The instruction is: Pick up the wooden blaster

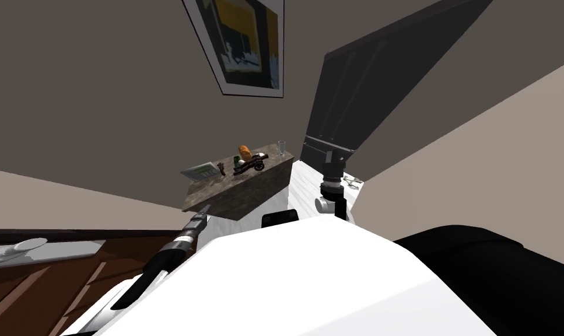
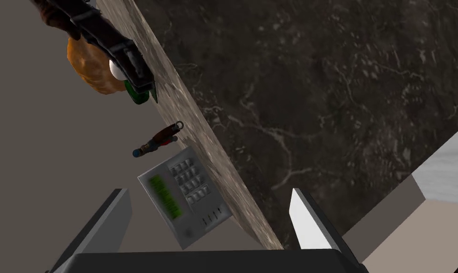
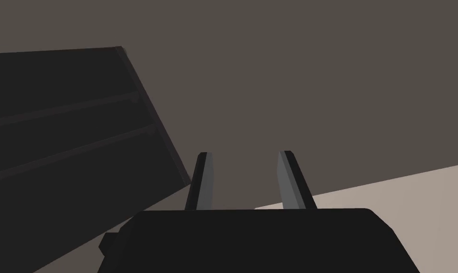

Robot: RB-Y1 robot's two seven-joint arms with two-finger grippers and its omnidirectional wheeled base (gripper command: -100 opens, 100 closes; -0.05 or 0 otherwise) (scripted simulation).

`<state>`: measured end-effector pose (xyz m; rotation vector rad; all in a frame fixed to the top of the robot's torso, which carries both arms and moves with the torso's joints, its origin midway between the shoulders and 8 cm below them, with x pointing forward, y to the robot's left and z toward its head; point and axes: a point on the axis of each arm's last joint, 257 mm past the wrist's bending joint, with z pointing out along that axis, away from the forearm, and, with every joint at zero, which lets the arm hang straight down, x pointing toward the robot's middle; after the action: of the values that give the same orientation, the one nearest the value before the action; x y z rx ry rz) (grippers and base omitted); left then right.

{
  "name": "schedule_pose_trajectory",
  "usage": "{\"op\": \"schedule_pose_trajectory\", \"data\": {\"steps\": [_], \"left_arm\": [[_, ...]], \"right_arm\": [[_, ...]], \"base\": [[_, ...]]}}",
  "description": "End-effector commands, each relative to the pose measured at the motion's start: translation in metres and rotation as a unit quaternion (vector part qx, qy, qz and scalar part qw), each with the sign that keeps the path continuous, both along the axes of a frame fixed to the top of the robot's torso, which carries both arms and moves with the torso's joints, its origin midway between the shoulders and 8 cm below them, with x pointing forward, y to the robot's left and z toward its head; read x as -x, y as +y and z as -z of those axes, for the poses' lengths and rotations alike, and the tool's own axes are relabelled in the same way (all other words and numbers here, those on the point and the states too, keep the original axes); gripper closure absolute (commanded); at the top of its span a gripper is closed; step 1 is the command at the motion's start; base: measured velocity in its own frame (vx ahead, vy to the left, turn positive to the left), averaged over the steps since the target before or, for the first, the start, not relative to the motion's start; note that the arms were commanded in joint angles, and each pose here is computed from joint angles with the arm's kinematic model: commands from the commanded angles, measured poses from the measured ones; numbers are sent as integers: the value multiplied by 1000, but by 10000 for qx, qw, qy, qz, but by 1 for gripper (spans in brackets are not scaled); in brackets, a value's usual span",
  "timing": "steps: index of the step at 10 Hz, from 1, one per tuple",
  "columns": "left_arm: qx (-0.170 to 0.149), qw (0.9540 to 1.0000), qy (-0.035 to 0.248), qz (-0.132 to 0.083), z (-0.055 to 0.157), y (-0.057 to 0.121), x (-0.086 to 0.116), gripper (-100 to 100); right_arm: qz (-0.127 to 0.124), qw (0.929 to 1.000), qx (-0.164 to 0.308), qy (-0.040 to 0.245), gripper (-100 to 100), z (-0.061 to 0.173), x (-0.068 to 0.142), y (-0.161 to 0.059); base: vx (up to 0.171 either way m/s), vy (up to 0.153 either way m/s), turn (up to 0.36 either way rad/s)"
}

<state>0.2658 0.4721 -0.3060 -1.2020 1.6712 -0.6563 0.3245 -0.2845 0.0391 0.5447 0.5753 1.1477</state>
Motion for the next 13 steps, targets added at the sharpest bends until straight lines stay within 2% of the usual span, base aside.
{"op": "schedule_pose_trajectory", "data": {"steps": [1,2,3,4,5,6,7,8,9,10,11,12,13], "left_arm": [[-163,9993,346,-44,13,18,13,-100],[-188,9992,355,-17,12,19,12,-100],[-322,9974,635,-72,20,35,23,-100],[-356,9973,646,-37,19,36,22,-100],[-503,9945,915,-85,26,52,32,-100],[-532,9943,925,-55,25,53,31,-100],[-690,9906,1180,-99,30,69,41,-100],[-717,9903,1189,-71,29,70,40,-100],[-870,9859,1427,-123,33,86,49,-100],[-909,9854,1438,-85,32,87,47,-100],[-1064,9803,1660,-137,34,103,56,-100],[-1106,9797,1671,-98,33,104,54,-100],[-1283,9736,1882,-128,33,120,60,-100]], "right_arm": [[0,10000,0,0,0,0,0,0],[0,10000,0,0,0,0,0,0],[0,10000,0,0,0,0,0,0],[0,10000,0,0,0,0,0,0],[0,10000,0,0,0,0,0,0],[0,10000,0,0,0,0,0,0],[0,10000,0,0,0,0,0,0],[0,10000,0,0,0,0,0,0],[0,10000,0,0,0,0,0,0],[0,10000,0,0,0,0,0,0],[0,10000,0,0,0,0,0,0],[0,10000,0,0,0,0,0,0],[0,10000,0,0,0,0,0,0]], "base": [[43,-55,-157],[30,-38,-109],[46,-61,-173],[34,-42,-121],[54,-69,-198],[32,-42,-118],[34,-42,-123],[35,-45,-128],[46,-58,-167],[27,-34,-98],[41,-49,-143],[30,-34,-102],[38,-45,-132]]}}
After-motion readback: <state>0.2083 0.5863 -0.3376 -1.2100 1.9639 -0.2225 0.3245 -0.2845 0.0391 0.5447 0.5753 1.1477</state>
